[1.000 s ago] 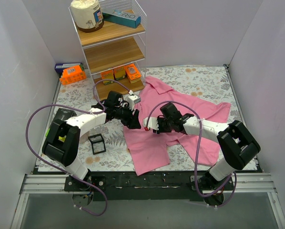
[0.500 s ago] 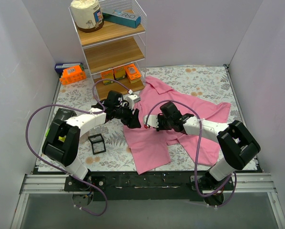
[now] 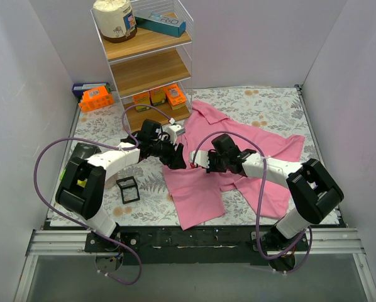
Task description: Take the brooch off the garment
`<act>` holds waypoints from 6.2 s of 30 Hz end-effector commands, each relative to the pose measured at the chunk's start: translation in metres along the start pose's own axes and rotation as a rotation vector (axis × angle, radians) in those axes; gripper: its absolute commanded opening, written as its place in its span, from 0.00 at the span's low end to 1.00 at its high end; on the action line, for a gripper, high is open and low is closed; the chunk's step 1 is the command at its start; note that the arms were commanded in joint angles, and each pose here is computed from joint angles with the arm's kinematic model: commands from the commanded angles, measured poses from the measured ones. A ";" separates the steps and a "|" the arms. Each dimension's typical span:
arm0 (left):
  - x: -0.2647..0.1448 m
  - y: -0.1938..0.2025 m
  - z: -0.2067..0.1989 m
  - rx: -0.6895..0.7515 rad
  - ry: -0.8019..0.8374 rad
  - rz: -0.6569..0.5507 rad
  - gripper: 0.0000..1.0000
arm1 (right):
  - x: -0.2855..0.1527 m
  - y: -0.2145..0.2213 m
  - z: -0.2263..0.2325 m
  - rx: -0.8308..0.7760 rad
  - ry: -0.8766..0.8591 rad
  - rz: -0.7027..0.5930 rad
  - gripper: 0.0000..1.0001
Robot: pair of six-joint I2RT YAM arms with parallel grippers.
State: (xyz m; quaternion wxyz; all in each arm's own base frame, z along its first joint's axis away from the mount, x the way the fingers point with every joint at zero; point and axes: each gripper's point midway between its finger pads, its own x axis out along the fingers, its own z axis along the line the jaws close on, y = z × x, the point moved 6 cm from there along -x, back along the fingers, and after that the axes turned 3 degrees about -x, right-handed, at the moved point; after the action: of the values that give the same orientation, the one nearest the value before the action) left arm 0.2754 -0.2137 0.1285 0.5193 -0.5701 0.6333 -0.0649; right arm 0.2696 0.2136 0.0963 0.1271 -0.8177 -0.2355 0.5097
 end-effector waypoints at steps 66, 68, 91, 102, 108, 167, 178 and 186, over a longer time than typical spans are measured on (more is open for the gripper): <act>0.016 -0.061 -0.043 0.112 0.422 -0.191 0.47 | -0.080 -0.076 -0.051 0.801 -0.359 -0.633 0.01; 0.017 -0.063 -0.042 0.106 0.435 -0.192 0.43 | -0.079 -0.075 -0.052 0.809 -0.359 -0.634 0.01; 0.023 -0.065 -0.038 0.128 0.461 -0.162 0.01 | -0.070 -0.062 -0.069 0.656 -0.285 -0.564 0.32; 0.023 -0.066 -0.040 0.137 0.466 -0.161 0.00 | -0.064 -0.061 -0.067 0.659 -0.296 -0.554 0.28; 0.023 -0.065 -0.039 0.133 0.467 -0.158 0.00 | -0.063 -0.063 -0.066 0.651 -0.317 -0.567 0.13; 0.015 -0.078 -0.031 -0.040 0.508 -0.181 0.15 | -0.070 -0.049 -0.068 0.961 -0.350 -0.673 0.01; 0.016 -0.079 -0.031 -0.044 0.530 -0.179 0.05 | -0.067 -0.048 -0.067 0.971 -0.350 -0.666 0.01; 0.017 -0.079 -0.031 -0.043 0.534 -0.178 0.09 | -0.066 -0.047 -0.067 0.973 -0.353 -0.665 0.01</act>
State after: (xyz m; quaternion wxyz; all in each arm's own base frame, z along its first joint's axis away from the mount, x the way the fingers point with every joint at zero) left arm 0.3053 -0.2649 0.1720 0.3145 -0.6085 0.6966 -0.2135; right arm 0.2873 0.2189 0.1926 0.5990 -0.4495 -0.2159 0.6266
